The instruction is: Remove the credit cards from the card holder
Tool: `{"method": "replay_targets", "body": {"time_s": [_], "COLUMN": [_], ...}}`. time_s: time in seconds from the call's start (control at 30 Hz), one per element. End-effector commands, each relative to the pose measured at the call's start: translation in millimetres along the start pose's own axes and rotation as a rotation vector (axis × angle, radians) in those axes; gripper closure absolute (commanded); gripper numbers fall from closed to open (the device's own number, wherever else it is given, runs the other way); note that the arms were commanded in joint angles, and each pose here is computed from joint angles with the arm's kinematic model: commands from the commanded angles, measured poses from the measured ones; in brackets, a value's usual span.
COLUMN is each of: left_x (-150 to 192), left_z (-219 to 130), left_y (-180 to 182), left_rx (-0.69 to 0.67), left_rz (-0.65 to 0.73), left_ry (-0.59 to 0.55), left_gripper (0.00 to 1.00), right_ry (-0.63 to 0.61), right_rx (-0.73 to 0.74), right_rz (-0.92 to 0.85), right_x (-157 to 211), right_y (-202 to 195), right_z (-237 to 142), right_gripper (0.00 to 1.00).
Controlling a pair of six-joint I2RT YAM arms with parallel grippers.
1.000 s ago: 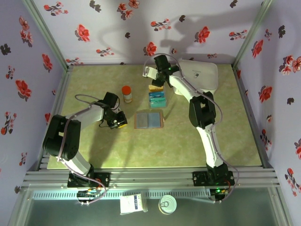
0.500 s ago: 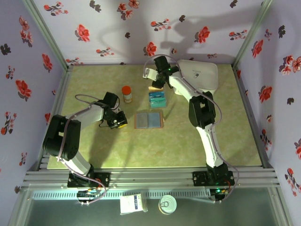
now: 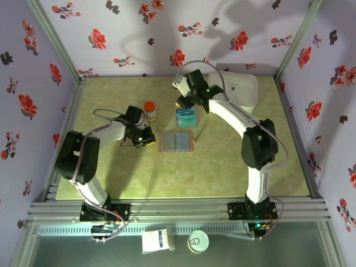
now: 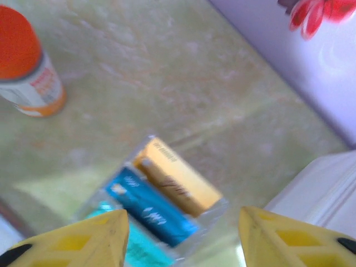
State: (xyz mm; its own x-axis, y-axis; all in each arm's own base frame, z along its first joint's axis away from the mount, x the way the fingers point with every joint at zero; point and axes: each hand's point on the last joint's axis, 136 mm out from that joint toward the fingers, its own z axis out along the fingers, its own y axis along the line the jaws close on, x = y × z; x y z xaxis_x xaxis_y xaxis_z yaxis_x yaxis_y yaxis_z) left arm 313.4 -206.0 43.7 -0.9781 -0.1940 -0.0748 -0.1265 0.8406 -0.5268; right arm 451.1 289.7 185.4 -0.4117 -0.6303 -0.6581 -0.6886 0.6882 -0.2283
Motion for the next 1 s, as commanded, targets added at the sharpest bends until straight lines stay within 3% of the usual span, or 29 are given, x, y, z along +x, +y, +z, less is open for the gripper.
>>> {"method": "replay_targets", "body": {"time_s": [0.0,0.33,0.53,0.97], "left_x": [-5.9,8.4,13.7,16.5], "left_z": [7.7,23.5,30.4,34.6], "left_y": [-19.4,-16.8,-13.5,4.7], "left_rx": [0.052,-0.004,-0.007,-0.093], "left_rz": [0.017,0.034,0.028,0.034], "left_ry": [0.004,0.028,0.042,0.062], "left_gripper": [0.93,0.97,1.0,1.0], "right_ry": [0.005,0.158,0.253,0.332], "right_rx": [-0.042,-0.335,-0.469,-0.51], "right_rz": [0.363,0.887,0.95,0.981], "right_x": [14.0,73.8,89.3,96.3], "right_y": [21.4,107.0,144.8,165.1], "right_z": [-5.1,0.9,11.5,33.1], "right_gripper": [0.51,0.65,0.69,0.78]}}
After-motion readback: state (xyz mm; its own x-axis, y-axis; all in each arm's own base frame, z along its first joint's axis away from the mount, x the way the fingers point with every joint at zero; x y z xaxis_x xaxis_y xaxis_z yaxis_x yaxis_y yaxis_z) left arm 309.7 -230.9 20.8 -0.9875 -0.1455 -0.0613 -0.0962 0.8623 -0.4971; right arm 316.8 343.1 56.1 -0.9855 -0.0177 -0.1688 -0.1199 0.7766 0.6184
